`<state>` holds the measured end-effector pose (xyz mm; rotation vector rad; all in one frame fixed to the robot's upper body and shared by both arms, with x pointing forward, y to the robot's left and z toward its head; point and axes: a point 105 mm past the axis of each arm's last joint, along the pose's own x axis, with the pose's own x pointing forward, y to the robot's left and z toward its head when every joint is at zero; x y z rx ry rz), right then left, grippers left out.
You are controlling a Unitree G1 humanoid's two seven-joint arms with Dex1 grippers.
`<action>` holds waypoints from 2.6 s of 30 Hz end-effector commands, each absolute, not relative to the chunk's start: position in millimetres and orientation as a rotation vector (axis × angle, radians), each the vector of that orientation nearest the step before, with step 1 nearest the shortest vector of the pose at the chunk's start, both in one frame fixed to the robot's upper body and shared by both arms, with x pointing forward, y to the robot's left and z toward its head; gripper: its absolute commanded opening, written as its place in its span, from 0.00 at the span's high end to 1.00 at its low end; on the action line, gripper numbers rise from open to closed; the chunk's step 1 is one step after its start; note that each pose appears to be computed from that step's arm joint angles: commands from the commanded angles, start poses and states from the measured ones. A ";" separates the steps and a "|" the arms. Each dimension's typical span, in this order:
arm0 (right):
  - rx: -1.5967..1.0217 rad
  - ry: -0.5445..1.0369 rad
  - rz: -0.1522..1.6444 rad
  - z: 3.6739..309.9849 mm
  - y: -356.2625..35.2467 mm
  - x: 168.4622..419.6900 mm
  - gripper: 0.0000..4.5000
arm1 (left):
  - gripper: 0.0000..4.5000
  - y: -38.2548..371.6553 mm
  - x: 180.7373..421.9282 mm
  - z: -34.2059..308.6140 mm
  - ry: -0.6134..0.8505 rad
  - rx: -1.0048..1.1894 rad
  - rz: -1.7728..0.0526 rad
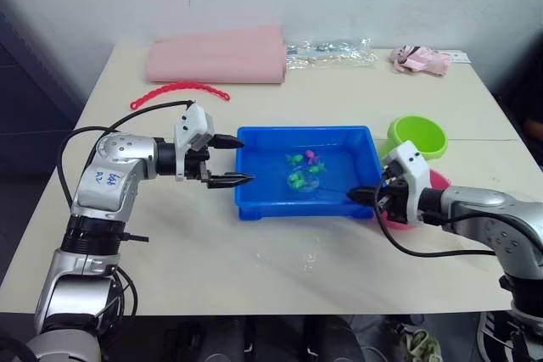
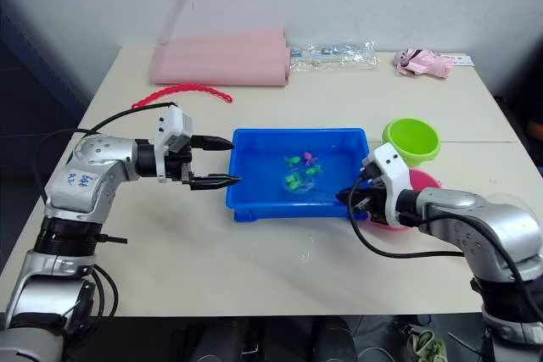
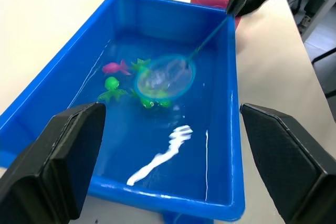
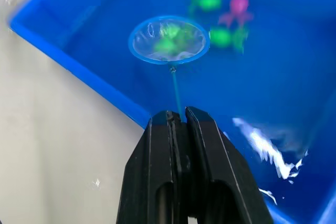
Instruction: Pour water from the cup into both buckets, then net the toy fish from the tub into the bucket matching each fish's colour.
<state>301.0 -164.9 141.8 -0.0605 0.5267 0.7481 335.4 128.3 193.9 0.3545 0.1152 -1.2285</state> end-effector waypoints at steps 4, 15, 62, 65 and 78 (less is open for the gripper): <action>-0.005 0.473 0.740 149.1 -165.8 320.8 1.00 | 0.01 140.6 324.9 209.7 0.067 0.359 -1.160; -0.047 0.461 0.852 182.9 -163.7 302.1 1.00 | 0.01 141.5 325.8 211.9 0.056 0.356 -1.140; 0.012 0.405 0.603 173.1 -194.4 353.0 1.00 | 0.01 126.9 337.0 214.8 0.006 0.361 -1.187; 0.025 0.456 0.622 165.8 -191.0 345.2 1.00 | 0.01 128.4 338.9 216.1 0.003 0.366 -1.186; 0.123 0.490 0.591 170.5 -192.0 336.0 1.00 | 0.01 127.9 338.0 215.2 0.004 0.375 -1.190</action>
